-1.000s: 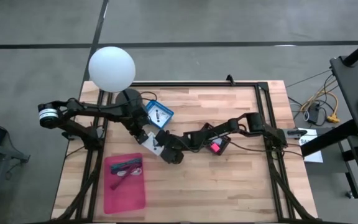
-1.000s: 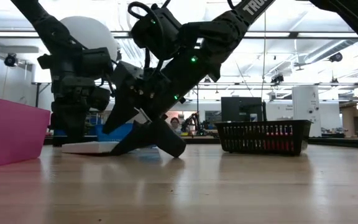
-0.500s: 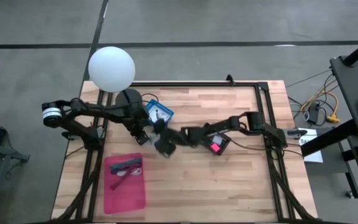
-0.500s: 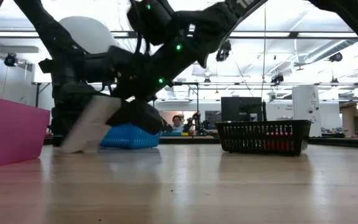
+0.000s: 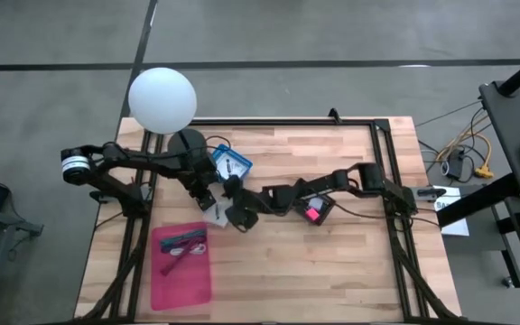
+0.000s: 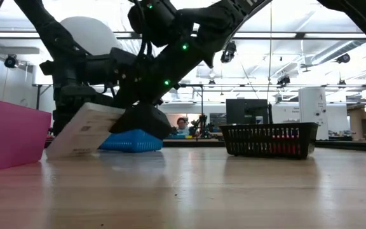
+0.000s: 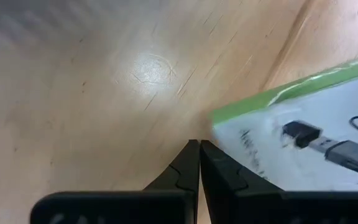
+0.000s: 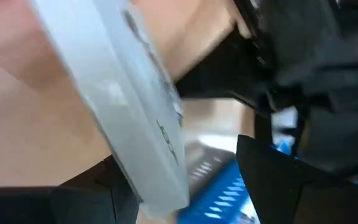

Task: Pick and place items into bin
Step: Put the white card reader box into the blue bin

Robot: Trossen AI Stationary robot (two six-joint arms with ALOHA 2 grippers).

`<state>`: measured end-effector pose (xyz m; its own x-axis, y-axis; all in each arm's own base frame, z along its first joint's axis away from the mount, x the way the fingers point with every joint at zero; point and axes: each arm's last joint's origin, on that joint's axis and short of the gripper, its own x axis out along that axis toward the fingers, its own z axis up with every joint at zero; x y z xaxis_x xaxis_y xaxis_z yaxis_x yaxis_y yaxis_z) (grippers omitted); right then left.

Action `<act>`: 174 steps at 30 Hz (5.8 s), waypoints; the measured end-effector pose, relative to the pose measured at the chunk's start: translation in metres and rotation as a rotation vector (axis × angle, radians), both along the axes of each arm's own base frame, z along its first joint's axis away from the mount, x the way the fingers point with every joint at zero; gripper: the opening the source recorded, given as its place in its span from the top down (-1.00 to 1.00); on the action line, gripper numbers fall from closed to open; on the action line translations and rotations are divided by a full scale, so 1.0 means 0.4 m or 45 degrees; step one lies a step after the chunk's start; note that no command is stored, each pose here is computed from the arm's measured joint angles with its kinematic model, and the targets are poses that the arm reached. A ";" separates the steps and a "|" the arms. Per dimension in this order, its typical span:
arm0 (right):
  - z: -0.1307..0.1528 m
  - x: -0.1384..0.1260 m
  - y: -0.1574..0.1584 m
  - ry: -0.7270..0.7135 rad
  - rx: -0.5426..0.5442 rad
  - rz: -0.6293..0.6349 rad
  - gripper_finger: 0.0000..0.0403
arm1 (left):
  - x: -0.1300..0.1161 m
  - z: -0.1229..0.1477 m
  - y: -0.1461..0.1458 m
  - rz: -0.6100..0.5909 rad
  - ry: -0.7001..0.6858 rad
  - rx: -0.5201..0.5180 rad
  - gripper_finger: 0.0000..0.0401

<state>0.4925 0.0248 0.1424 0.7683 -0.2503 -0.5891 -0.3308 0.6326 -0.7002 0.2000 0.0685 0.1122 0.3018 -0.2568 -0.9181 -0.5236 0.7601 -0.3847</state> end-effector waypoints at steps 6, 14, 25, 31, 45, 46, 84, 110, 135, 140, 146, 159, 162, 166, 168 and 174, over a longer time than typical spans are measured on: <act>0.001 -0.001 0.018 0.008 -0.031 0.040 -0.13 | 0.000 0.000 0.000 0.000 -0.002 -0.004 1.00; 0.001 -0.002 0.044 0.016 -0.039 0.108 0.05 | 0.000 0.001 0.000 -0.001 -0.006 -0.011 1.00; -0.002 -0.006 0.056 0.035 -0.034 0.119 0.85 | 0.001 0.001 -0.001 0.000 -0.010 -0.018 1.00; 0.000 -0.009 0.054 0.048 -0.067 0.074 0.89 | 0.001 0.002 -0.001 -0.006 -0.016 -0.023 1.00; 0.129 -0.043 0.052 -0.040 0.051 -0.030 0.90 | -0.011 0.105 -0.007 -0.049 -0.273 0.081 1.00; 0.135 -0.047 0.052 -0.030 0.049 -0.030 0.90 | -0.016 0.112 -0.009 -0.050 -0.284 0.086 1.00; 0.248 -0.110 -0.238 0.002 0.146 -0.033 0.90 | -0.237 0.436 -0.095 0.014 -1.264 0.452 1.00; 0.212 -0.135 -0.375 0.048 -0.113 0.228 0.90 | -0.342 0.497 -0.134 0.138 -1.641 0.533 1.00; 0.422 -0.209 -0.253 -0.263 0.693 -0.245 0.90 | -0.208 0.485 -0.079 -0.075 -1.517 0.804 0.51; 0.415 -0.212 -0.231 -0.224 0.797 -0.307 0.90 | -0.168 0.463 -0.063 -0.138 -1.428 0.810 0.17; 0.417 -0.211 -0.218 -0.237 0.856 -0.346 0.90 | -0.119 0.449 -0.046 -0.254 -1.330 0.858 0.02; 0.415 -0.211 -0.208 -0.226 0.896 -0.374 0.90 | -0.044 0.443 -0.016 -0.324 -1.207 0.864 0.04; 0.413 -0.212 -0.208 -0.215 0.895 -0.377 0.90 | -0.034 0.445 -0.012 -0.323 -1.198 0.861 0.13; 0.409 -0.215 -0.208 -0.193 0.893 -0.387 0.90 | -0.027 0.458 -0.010 -0.327 -1.207 0.869 0.41; 0.408 -0.216 -0.208 -0.185 0.893 -0.390 0.90 | -0.025 0.462 -0.009 -0.343 -1.207 0.882 0.60; 0.409 -0.217 -0.208 -0.182 0.902 -0.390 0.89 | -0.026 0.466 -0.010 -0.364 -1.217 0.895 0.87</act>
